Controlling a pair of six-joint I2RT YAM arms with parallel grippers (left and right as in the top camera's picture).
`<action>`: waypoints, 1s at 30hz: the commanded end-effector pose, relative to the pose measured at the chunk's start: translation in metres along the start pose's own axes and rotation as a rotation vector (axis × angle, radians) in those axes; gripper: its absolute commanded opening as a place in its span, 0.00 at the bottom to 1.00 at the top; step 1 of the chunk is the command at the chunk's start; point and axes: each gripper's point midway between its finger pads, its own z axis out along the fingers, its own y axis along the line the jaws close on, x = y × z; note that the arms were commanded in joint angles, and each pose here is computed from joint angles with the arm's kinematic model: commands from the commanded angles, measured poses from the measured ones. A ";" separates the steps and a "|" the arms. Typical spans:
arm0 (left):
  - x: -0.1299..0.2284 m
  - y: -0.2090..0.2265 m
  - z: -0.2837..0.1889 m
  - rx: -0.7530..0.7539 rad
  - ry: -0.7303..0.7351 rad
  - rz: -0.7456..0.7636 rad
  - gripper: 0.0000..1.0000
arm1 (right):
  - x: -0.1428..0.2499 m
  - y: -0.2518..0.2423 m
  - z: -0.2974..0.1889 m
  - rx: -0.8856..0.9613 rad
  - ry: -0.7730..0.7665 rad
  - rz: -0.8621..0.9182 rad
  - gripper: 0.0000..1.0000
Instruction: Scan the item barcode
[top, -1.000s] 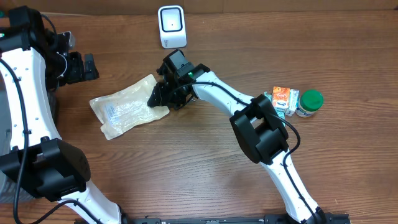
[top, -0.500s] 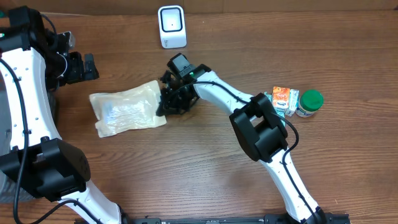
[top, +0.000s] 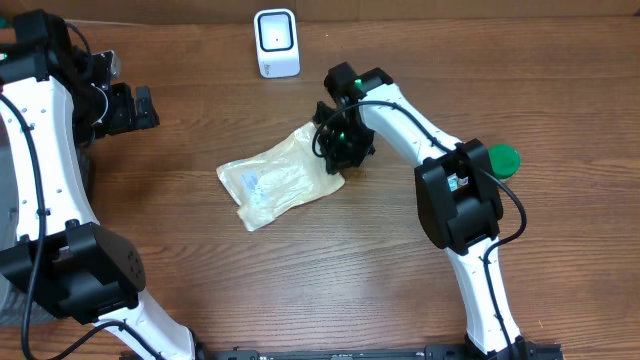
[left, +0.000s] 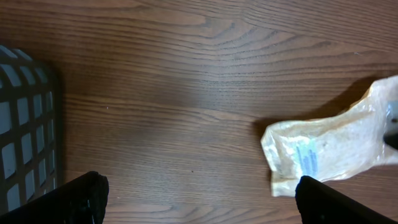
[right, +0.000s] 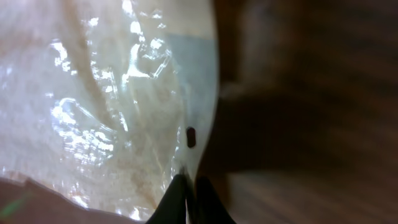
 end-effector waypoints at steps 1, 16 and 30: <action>-0.004 -0.006 -0.008 0.010 -0.029 0.006 1.00 | -0.029 -0.022 -0.027 0.062 -0.142 0.062 0.16; -0.004 -0.006 -0.008 0.010 -0.029 0.006 1.00 | -0.063 0.018 -0.139 -0.270 -0.301 0.162 0.46; -0.032 -0.023 -0.012 0.119 -0.142 -0.063 1.00 | 0.030 0.049 -0.359 -0.241 -0.626 0.123 0.54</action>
